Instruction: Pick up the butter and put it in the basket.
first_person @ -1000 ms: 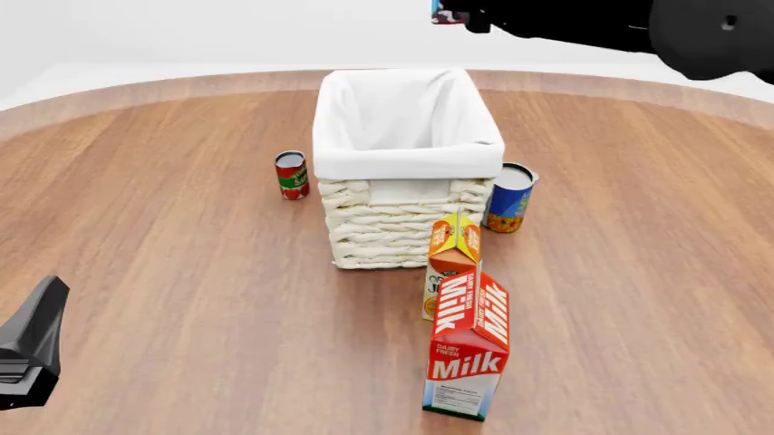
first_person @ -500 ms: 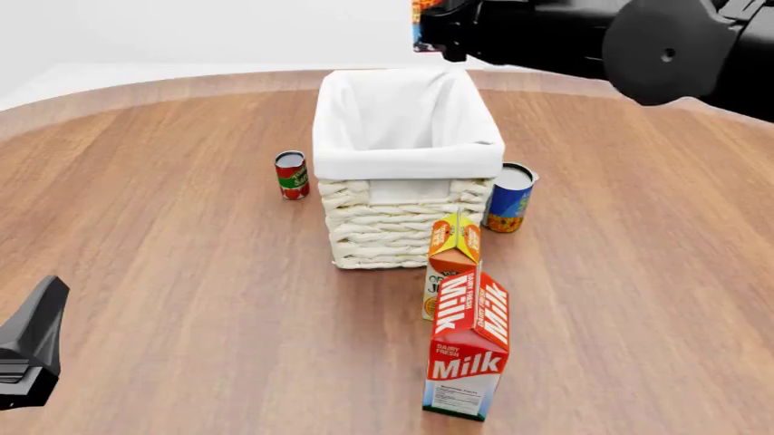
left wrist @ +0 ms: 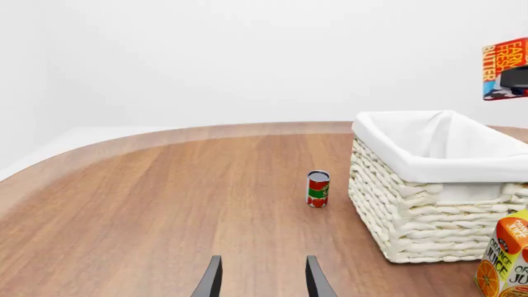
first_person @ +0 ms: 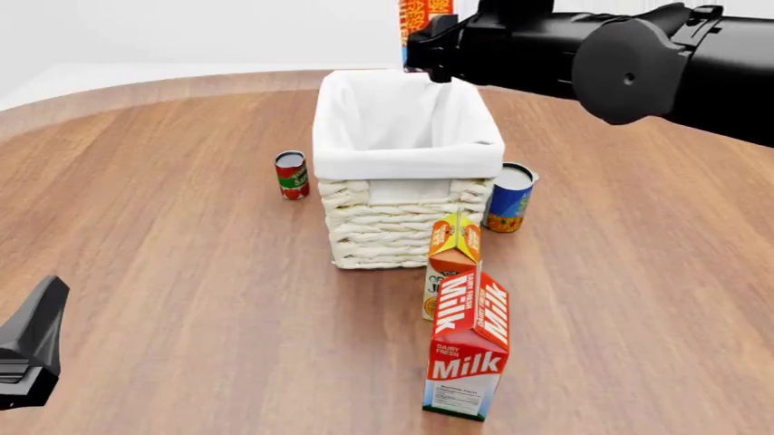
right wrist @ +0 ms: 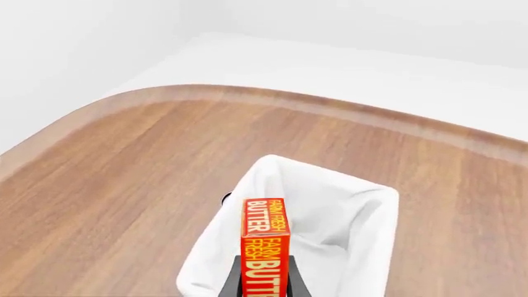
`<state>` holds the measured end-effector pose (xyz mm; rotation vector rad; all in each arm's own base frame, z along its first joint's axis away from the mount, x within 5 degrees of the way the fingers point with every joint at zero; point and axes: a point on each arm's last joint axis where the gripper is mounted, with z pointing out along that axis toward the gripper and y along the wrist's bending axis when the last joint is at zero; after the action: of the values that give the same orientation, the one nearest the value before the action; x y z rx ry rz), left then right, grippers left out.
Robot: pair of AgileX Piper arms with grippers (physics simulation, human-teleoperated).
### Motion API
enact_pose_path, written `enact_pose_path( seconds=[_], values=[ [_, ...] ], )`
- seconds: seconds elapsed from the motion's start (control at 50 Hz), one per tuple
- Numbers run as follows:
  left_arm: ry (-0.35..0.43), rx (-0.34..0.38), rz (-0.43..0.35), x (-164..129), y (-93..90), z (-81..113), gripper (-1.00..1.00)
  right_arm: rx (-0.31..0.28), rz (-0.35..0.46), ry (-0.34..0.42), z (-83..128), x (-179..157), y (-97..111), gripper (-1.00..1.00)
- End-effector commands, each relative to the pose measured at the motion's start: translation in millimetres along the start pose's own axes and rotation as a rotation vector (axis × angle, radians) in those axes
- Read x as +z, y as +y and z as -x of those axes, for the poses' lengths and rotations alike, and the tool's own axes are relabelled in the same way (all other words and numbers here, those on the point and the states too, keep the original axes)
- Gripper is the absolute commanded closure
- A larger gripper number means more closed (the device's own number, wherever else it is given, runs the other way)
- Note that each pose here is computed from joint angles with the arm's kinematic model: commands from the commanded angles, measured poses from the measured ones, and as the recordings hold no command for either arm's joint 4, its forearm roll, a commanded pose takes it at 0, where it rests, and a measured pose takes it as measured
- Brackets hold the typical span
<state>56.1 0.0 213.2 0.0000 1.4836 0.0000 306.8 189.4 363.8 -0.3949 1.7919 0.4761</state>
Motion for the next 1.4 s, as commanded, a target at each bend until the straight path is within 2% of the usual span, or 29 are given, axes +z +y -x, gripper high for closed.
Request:
enact_pose_path(
  seconds=[0.02,0.72,1.4],
  values=[
    [0.0,0.0,0.0,0.0,0.0,0.0,-1.0,0.013,0.006,-0.022,3.2,2.6,1.7,1.0],
    [0.0,0.0,0.0,0.0,0.0,0.0,-1.0,0.027,0.0,0.021,-26.2,36.5,-2.1,1.0],
    [0.0,0.0,0.0,0.0,0.0,0.0,-1.0,0.024,-0.006,0.026,-31.5,46.9,-4.9,1.0]
  ],
)
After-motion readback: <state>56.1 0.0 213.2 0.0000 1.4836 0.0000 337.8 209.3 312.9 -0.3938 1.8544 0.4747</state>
